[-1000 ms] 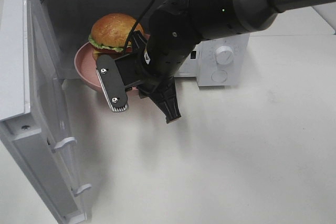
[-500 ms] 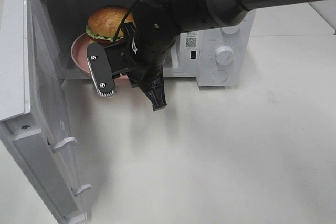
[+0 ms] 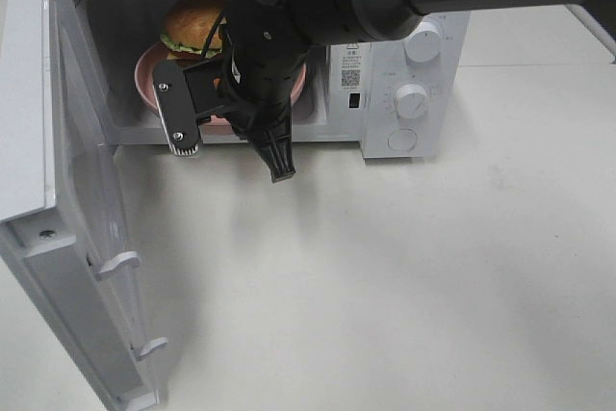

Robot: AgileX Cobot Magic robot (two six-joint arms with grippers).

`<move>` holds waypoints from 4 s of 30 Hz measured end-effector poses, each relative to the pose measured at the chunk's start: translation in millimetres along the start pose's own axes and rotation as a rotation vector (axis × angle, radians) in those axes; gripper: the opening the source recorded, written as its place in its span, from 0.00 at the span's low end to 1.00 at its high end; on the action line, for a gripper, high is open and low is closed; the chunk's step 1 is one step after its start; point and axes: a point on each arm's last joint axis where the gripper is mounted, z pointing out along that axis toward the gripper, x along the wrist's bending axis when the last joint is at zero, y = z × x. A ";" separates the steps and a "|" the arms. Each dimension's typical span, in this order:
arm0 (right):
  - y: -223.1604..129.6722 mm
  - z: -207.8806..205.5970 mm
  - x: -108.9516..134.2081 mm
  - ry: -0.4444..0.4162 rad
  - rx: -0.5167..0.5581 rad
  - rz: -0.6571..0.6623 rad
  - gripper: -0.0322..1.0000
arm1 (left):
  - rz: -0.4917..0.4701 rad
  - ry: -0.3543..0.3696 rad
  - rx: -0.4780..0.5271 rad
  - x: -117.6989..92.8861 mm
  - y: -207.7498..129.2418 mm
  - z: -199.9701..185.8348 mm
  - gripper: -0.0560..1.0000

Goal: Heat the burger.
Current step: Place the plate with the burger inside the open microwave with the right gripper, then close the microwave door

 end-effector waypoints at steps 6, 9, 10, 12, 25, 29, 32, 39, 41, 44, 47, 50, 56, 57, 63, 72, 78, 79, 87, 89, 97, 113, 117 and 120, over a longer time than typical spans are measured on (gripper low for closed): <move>2.4 10.8 -4.3 -0.011 0.009 0.010 0.08 | 0.000 0.000 0.000 0.0 0.0 0.0 0.99; 2.0 17.0 -4.6 -0.007 0.014 0.018 0.08 | 0.000 0.000 0.000 0.0 0.0 0.0 0.99; 2.0 17.0 -4.6 -0.007 0.014 0.018 0.08 | 0.000 0.000 0.000 0.0 0.0 0.0 0.99; 1.8 19.0 -7.8 -0.015 0.014 0.024 0.08 | 0.000 0.000 0.000 0.0 0.0 0.0 0.99; -4.5 35.0 -13.9 -0.030 0.004 0.065 0.08 | 0.000 0.000 0.000 0.0 0.0 0.0 0.99; -6.8 38.6 -20.5 -0.048 -0.008 0.094 0.08 | 0.000 0.000 0.000 0.0 0.0 0.0 0.99; -7.5 41.0 -25.6 -0.062 -0.012 0.113 0.08 | 0.000 0.000 0.000 0.0 0.0 0.0 0.99; -5.9 46.3 -32.0 -0.083 -0.032 0.139 0.08 | 0.000 0.000 0.000 0.0 0.0 0.0 0.99; -5.9 46.4 -32.5 -0.084 -0.036 0.146 0.08 | 0.000 0.000 0.000 0.0 0.0 0.0 0.99; -5.2 48.3 -32.2 -0.085 -0.047 0.159 0.08 | 0.000 0.000 0.000 0.0 0.0 0.0 0.99; -6.1 49.2 -32.2 -0.085 -0.047 0.162 0.09 | 0.000 0.000 0.000 0.0 0.0 0.0 0.99; -6.5 49.7 -32.1 -0.085 -0.048 0.164 0.11 | 0.000 0.000 0.000 0.0 0.0 0.0 0.99; -5.8 52.5 -34.2 -0.113 -0.060 0.181 0.20 | 0.000 0.000 0.000 0.0 0.0 0.0 0.99; -5.8 52.5 -34.2 -0.113 -0.060 0.181 0.20 | 0.000 0.000 0.000 0.0 0.0 0.0 0.99; -6.1 51.2 -36.0 -0.116 -0.057 0.217 0.36 | 0.000 0.000 0.000 0.0 0.0 0.0 0.99; -6.9 51.4 -34.8 -0.103 -0.047 0.220 0.45 | 0.000 0.000 0.000 0.0 0.0 0.0 0.99; -8.0 48.9 -31.9 -0.087 -0.042 0.225 0.53 | 0.000 0.000 0.000 0.0 0.0 0.0 0.99; -8.3 46.7 -30.9 -0.083 -0.044 0.228 0.57 | 0.000 0.000 0.000 0.0 0.0 0.0 0.99; -11.0 30.4 -19.7 -0.103 -0.085 0.218 0.80 | 0.000 0.000 0.000 0.0 0.0 0.0 0.99; -11.4 27.2 -19.1 -0.108 -0.089 0.211 0.82 | 0.000 0.000 0.000 0.0 0.0 0.0 0.99; -17.4 0.2 -3.0 -0.132 -0.125 0.185 0.83 | 0.000 0.000 0.000 0.0 0.0 0.0 0.99; -34.4 -52.9 38.3 -0.122 -0.151 0.195 0.80 | 0.000 0.000 0.000 0.0 0.0 0.0 0.99; -41.0 -74.0 50.3 -0.114 -0.156 0.278 0.79 | 0.000 0.000 0.000 0.0 0.0 0.0 0.99; -42.4 -78.9 52.8 -0.114 -0.158 0.302 0.78 | 0.000 0.000 0.000 0.0 0.0 0.0 0.99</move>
